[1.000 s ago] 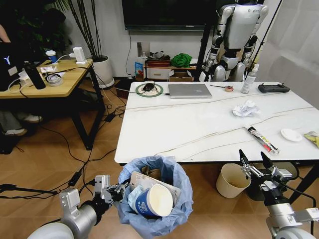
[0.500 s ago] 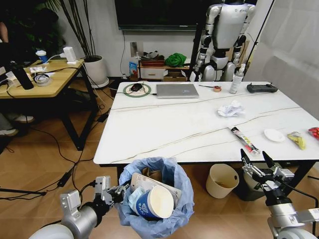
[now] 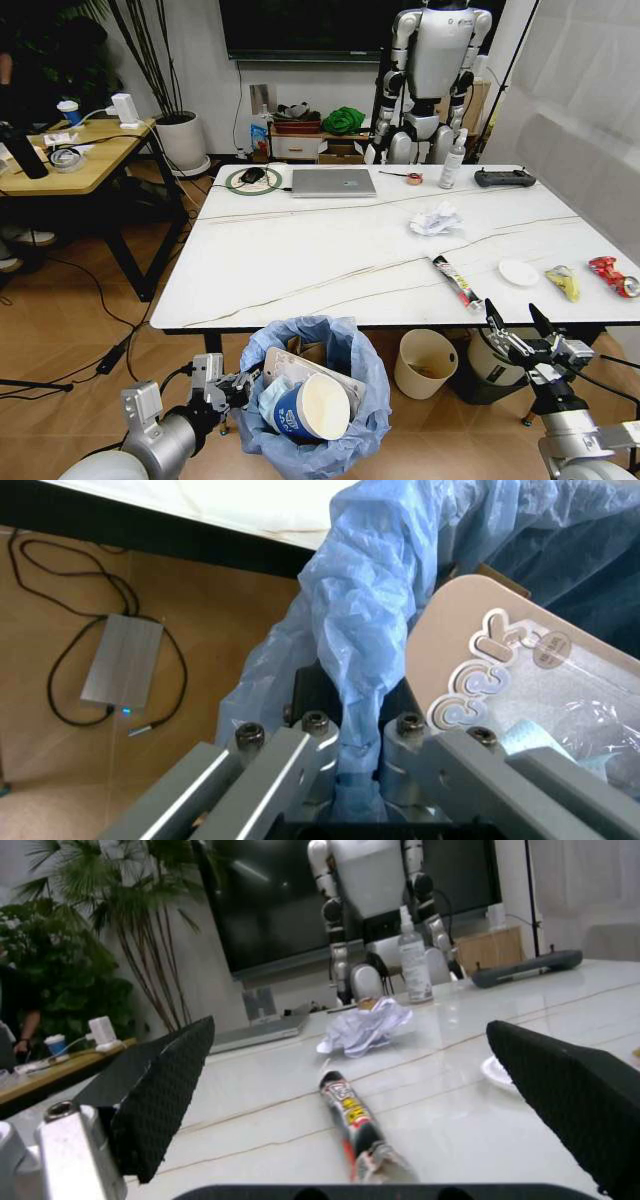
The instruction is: Pick up the trash bin and place the trash from the table into it.
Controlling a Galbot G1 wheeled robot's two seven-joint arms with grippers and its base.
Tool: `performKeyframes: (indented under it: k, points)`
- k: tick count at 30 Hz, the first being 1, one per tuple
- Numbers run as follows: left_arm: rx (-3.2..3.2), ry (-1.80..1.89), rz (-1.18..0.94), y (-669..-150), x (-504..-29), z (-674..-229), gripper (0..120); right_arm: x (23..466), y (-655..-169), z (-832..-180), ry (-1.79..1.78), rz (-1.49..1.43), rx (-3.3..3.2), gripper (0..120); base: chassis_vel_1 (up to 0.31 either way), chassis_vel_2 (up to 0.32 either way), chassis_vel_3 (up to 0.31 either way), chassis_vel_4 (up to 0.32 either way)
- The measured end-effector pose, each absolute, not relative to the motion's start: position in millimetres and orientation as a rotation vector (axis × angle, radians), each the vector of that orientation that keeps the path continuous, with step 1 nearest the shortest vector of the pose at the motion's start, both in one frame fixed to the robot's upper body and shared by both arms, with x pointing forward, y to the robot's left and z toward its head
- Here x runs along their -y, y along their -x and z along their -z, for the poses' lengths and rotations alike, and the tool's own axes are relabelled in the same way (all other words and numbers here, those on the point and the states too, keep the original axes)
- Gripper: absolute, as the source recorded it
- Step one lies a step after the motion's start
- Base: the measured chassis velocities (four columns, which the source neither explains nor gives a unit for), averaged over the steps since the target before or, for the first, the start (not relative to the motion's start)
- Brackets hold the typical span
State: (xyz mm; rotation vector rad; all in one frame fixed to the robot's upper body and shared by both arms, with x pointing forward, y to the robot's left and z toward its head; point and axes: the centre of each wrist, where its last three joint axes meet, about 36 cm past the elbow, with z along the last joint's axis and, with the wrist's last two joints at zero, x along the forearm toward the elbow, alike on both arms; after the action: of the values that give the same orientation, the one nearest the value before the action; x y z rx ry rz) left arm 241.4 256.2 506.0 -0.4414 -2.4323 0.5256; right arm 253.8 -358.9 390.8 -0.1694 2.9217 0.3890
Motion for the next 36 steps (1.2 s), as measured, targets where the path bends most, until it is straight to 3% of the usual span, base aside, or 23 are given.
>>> performKeyframes:
  k: [25,36]
  points:
    - [2.407,0.378,-0.494,-233,-257,-500,0,352,-248,-393,0.283,-0.238,-2.911,100,-0.175,-0.171,0.170,0.172]
    - [2.366,0.267,-0.514,-224,-259,-506,0,342,-251,-406,0.402,-0.151,-2.907,100,-0.011,-0.014,0.008,-0.004]
